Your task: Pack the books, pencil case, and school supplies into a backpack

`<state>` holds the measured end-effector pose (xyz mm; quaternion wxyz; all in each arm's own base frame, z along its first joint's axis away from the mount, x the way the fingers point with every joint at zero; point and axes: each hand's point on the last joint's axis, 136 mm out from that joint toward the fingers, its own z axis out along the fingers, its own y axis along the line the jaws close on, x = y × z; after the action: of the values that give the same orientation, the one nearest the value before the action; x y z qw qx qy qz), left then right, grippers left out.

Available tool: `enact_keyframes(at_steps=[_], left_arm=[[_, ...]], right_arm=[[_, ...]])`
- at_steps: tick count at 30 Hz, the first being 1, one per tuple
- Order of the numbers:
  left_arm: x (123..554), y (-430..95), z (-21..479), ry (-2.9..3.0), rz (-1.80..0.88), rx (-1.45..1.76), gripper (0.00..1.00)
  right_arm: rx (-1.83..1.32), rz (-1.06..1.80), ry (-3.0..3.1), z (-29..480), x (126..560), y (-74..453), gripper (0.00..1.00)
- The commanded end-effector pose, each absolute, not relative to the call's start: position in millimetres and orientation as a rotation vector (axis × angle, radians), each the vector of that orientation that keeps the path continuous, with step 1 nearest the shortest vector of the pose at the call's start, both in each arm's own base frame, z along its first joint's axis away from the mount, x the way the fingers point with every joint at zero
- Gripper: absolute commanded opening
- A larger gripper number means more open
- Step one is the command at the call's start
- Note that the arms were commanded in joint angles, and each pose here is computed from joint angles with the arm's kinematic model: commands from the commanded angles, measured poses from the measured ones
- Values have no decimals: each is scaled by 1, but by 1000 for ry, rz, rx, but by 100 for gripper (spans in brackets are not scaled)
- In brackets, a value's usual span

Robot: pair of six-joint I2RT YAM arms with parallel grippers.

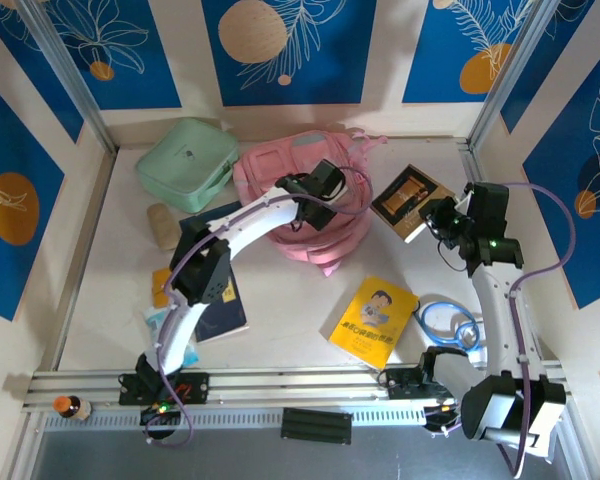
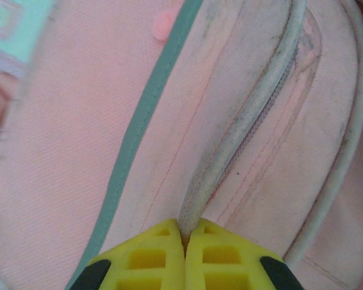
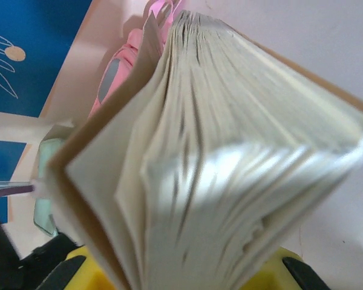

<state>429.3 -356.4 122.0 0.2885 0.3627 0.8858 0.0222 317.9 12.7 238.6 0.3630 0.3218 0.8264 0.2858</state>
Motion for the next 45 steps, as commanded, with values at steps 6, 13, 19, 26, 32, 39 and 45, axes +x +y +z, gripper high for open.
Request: enact_keyframes(at_steps=[6, 13, 19, 26, 32, 39, 45], left_arm=[[439, -343, 268, 2091, -43, 642, 0], [425, -373, 282, 2027, -258, 727, 0], [429, -368, 274, 2052, -216, 699, 0], [434, -367, 280, 2037, -205, 662, 0], [436, -371, 285, 2031, -226, 646, 0], [437, -379, 298, 2006, -284, 639, 0], [438, -387, 306, 1995, -332, 630, 0]], right_arm=[[814, 788, 2106, 239, 304, 12, 7], [708, 1036, 2024, 258, 303, 41, 7], [921, 666, 2034, 243, 285, -6, 8], [908, 611, 2008, 251, 280, -12, 8], [696, 899, 1927, 280, 292, 24, 8], [745, 1150, 1954, 257, 303, 52, 8], [778, 1226, 2022, 230, 312, 85, 8]])
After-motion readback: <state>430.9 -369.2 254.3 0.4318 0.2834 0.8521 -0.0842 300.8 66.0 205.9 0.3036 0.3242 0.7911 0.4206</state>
